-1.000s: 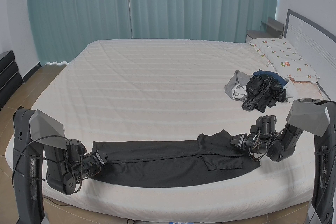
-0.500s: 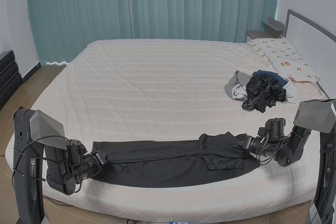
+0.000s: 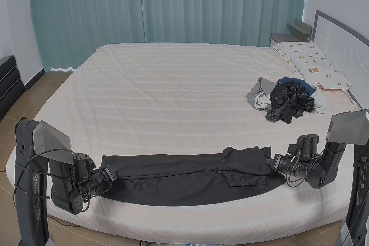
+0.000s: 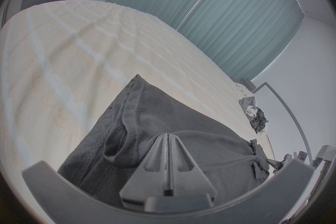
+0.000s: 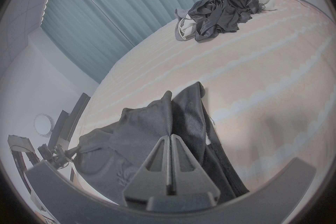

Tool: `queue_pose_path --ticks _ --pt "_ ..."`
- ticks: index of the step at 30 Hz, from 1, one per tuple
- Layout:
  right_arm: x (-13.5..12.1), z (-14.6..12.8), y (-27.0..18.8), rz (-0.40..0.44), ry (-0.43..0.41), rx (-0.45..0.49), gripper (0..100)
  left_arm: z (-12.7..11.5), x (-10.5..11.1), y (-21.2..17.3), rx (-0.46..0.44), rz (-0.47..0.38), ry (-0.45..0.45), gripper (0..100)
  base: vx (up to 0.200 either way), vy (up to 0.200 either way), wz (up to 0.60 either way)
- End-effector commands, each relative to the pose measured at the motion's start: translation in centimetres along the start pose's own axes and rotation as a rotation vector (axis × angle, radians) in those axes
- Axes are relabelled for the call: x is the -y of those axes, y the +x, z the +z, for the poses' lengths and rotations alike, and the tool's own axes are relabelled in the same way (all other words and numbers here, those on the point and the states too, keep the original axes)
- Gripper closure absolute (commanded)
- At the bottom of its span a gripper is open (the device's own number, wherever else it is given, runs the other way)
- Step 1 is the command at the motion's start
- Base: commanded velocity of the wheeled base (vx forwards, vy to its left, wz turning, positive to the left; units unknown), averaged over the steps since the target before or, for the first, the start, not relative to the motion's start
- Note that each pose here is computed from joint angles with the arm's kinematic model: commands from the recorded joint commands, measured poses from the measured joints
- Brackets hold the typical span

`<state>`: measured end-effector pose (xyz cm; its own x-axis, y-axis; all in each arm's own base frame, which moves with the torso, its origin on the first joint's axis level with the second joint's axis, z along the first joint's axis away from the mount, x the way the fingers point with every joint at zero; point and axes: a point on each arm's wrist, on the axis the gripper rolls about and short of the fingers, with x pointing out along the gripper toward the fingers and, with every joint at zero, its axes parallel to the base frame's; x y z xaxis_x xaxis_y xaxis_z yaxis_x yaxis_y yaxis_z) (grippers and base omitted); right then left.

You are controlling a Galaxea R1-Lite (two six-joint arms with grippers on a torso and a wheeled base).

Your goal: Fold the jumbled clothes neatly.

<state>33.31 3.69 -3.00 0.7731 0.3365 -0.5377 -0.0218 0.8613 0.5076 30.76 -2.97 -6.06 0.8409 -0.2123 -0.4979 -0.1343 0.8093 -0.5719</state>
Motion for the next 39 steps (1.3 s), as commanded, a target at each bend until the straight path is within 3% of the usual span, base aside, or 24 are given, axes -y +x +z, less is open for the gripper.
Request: queue_pose_path --ticks 1,6,7,16,21,30,31,39 --pt "0.1 -0.5 -0.5 -0.009 -0.012 -0.020 100 0.1 0.0 0.0 0.007 -0.005 0.001 100 0.000 0.000 0.00" --pt "0.3 -1.2 -0.5 -0.019 -0.034 -0.045 100 0.2 0.1 -0.1 0.012 -0.009 -0.001 100 0.000 0.000 0.00" --pt "0.3 -1.2 -0.6 -0.018 -0.037 -0.047 0 0.3 0.1 -0.1 0.014 -0.008 -0.001 100 0.000 0.000 0.00" --pt "-0.3 1.6 -2.0 0.014 -0.014 0.055 0 3.4 0.9 -0.8 0.125 -0.051 -0.054 100 0.000 0.000 0.00" --pt "0.8 2.6 -1.3 0.003 0.062 0.087 0 5.9 -0.3 -0.6 0.191 -0.022 -0.080 100 0.000 0.000 0.00" --pt "1.2 2.9 -0.2 0.007 0.134 0.089 0 7.2 -0.9 0.9 0.138 0.026 -0.146 100 0.000 0.000 0.00" --pt "1.4 2.8 0.5 0.021 0.161 0.075 0 7.7 -0.8 1.8 0.095 0.037 -0.157 100 0.000 0.000 0.00" --pt "2.4 3.1 1.1 0.032 0.205 0.032 0 9.1 -0.9 3.1 0.017 0.096 -0.239 100 0.000 0.000 0.00"
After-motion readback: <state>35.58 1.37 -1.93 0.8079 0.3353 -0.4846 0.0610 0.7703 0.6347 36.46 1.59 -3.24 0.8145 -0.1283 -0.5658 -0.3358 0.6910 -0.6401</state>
